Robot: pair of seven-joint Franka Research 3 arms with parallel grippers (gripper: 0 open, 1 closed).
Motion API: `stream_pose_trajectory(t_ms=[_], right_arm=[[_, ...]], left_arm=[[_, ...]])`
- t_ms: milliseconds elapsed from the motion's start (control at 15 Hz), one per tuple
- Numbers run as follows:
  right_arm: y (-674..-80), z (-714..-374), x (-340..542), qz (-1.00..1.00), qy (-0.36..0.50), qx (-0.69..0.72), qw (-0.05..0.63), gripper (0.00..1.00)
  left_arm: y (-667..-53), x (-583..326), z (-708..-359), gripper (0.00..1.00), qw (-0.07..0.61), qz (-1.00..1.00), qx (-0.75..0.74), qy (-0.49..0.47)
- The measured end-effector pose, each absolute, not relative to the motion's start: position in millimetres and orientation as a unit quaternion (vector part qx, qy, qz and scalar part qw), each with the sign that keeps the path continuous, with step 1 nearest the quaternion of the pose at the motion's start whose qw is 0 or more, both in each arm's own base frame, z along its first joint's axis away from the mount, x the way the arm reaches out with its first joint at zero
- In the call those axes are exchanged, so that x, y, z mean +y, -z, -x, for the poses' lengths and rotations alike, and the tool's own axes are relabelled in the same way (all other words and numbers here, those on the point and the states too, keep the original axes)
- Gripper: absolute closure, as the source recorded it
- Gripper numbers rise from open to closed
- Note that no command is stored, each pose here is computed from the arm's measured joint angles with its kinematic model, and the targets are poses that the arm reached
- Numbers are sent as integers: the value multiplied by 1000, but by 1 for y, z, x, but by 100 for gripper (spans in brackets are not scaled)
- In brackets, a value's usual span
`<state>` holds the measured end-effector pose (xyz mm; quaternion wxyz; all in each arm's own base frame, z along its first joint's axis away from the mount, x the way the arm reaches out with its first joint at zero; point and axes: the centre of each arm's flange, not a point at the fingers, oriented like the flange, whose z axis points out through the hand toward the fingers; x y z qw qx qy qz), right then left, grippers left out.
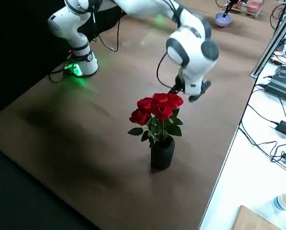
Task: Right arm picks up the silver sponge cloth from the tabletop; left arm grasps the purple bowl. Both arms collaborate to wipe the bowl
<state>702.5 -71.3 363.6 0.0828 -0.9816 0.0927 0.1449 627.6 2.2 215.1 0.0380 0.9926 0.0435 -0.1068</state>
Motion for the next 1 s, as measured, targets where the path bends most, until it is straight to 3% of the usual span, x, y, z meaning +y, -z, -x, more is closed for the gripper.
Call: stream_pose_trajectory(t_ms=[133, 333, 533, 867, 1000], right_arm=[[-431, -697, -75, 988, -98, 89, 83, 0], [-535, -671, -81, 995, -34, 78, 46, 0], [-603, -628, -74, 997, -34, 46, 44, 0], [-666, -568, -60, 998, -13, -24, 57, 0], [-669, -552, -45, 998, -11, -41, 50, 0]], left_arm=[[-210, 2, -627, 93, 40, -992, 44, 110], [-207, 2, -626, 68, 40, -992, 44, 112], [-218, 2, -633, 42, 40, -993, 44, 100], [-321, -5, -654, 0, 28, -999, 36, 28], [-376, -7, -652, 0, 15, -999, 33, 30]])
